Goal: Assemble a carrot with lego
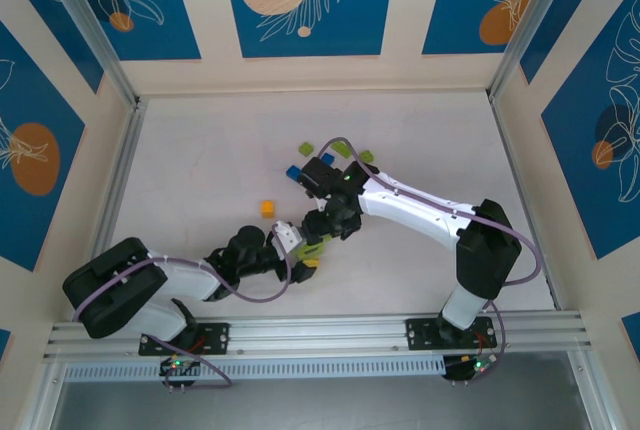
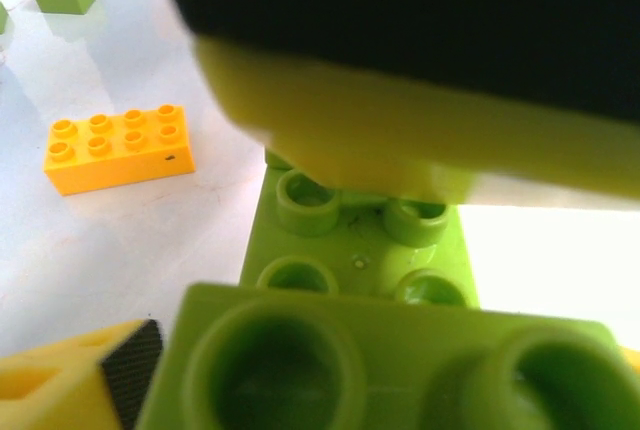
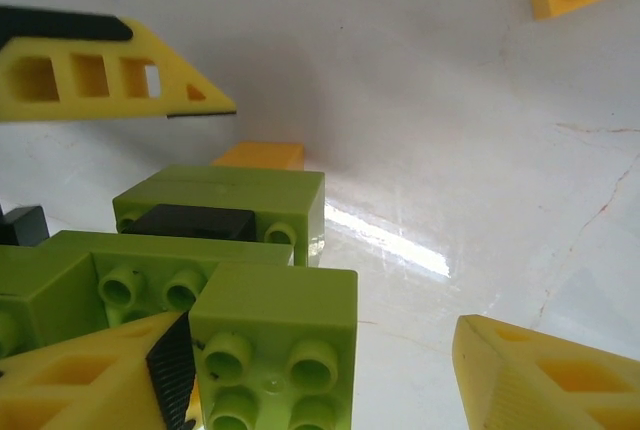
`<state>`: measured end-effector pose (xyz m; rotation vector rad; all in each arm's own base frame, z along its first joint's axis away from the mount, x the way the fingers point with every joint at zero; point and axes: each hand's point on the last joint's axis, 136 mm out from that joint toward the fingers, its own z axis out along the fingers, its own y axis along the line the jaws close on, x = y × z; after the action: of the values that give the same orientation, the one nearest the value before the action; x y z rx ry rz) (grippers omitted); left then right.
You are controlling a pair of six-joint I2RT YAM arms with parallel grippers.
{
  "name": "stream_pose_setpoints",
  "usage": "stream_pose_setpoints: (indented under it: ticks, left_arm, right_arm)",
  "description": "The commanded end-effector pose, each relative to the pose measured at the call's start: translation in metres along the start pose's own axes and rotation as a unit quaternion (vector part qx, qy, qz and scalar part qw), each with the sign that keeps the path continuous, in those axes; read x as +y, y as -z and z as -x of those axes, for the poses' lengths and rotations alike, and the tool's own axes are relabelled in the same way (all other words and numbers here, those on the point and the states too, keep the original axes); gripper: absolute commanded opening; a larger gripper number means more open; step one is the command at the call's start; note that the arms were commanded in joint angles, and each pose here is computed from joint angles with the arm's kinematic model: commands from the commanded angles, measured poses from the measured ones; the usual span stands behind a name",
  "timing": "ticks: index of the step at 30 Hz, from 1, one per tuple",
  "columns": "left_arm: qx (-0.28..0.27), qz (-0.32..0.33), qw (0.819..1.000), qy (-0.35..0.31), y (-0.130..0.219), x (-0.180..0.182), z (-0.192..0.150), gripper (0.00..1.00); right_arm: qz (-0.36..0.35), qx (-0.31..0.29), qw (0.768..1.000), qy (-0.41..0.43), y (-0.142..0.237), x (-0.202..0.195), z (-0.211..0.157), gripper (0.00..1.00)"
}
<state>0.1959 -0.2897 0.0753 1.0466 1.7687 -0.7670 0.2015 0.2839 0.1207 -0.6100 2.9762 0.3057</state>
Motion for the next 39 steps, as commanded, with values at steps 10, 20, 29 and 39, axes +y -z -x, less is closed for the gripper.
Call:
stream_pose_setpoints:
  ticks: [10,20,29,39]
  left_arm:
    - [-0.017,0.016,1.000,0.009,0.013,0.001,0.011,1.00]
    - [-0.022,0.010,1.000,0.008,0.015,-0.001,0.014,0.99]
    - [-0.015,0.010,1.000,0.009,0.012,-0.001,0.010,1.00]
    - [-0.011,0.010,1.000,0.008,0.011,0.000,0.008,1.00]
  right_arm:
    - [0.093,0.007,0.995,0.033,0.011,0.046,-0.009,0.71]
    - [0.081,0.006,0.996,0.032,0.010,0.042,-0.009,0.71]
    - [0.059,-0.001,0.998,0.031,0.011,0.032,-0.007,0.71]
    - [0.053,-0.015,0.998,0.025,0.016,0.023,0.005,0.71]
